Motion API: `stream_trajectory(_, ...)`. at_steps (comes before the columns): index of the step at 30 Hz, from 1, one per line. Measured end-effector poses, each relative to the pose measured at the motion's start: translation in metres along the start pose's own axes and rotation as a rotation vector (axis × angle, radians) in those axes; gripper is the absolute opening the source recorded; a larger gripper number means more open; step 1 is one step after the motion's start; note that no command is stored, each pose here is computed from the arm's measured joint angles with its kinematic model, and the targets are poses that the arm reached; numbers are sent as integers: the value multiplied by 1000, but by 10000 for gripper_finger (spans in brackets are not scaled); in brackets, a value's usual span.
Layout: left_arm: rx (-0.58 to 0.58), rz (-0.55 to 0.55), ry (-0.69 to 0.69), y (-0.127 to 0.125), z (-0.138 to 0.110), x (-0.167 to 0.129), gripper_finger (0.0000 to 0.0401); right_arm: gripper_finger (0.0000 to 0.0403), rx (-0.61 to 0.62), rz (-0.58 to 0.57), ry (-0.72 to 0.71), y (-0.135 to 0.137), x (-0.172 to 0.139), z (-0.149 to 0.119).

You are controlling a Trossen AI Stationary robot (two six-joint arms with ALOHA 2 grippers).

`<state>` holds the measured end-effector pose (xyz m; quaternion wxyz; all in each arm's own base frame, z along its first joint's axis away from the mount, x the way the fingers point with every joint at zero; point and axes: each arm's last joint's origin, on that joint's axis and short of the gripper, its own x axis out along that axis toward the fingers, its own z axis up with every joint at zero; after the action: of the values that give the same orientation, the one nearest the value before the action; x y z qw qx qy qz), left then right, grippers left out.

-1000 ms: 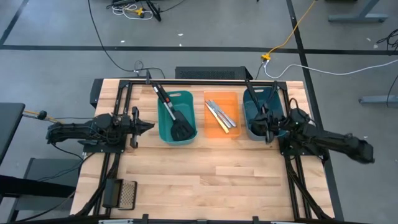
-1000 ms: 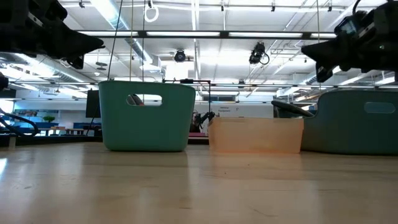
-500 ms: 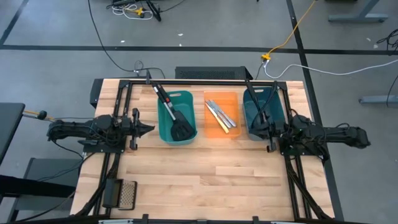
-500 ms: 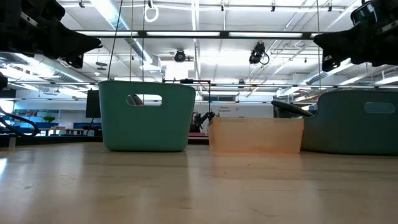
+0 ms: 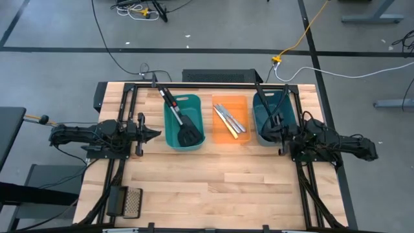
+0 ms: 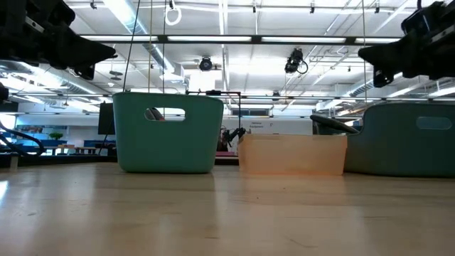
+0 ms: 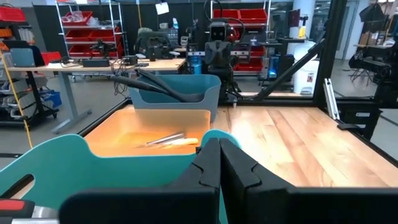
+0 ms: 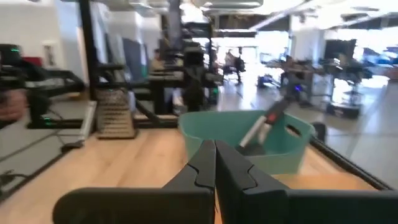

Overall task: Pick & Place Kitchen Items
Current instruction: Return to Home Position

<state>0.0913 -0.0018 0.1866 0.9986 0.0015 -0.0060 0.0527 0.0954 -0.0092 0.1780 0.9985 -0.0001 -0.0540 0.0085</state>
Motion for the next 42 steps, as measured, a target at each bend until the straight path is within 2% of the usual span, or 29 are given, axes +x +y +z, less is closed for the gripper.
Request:
stream_trajectory(4,-14,4,-1,0,0,0,0,4,7,-47,18,-1,0,-2)
stream_trajectory(15,6,-29,-7,-1,1,0,30,27,32,6,5,0,0,0)
stream_trajectory(22,6,19,-5,1,1,0,24,26,29,6,3,0,0,0)
stream_trajectory(42,8,19,3,1,0,0,25,27,28,6,4,0,0,0)
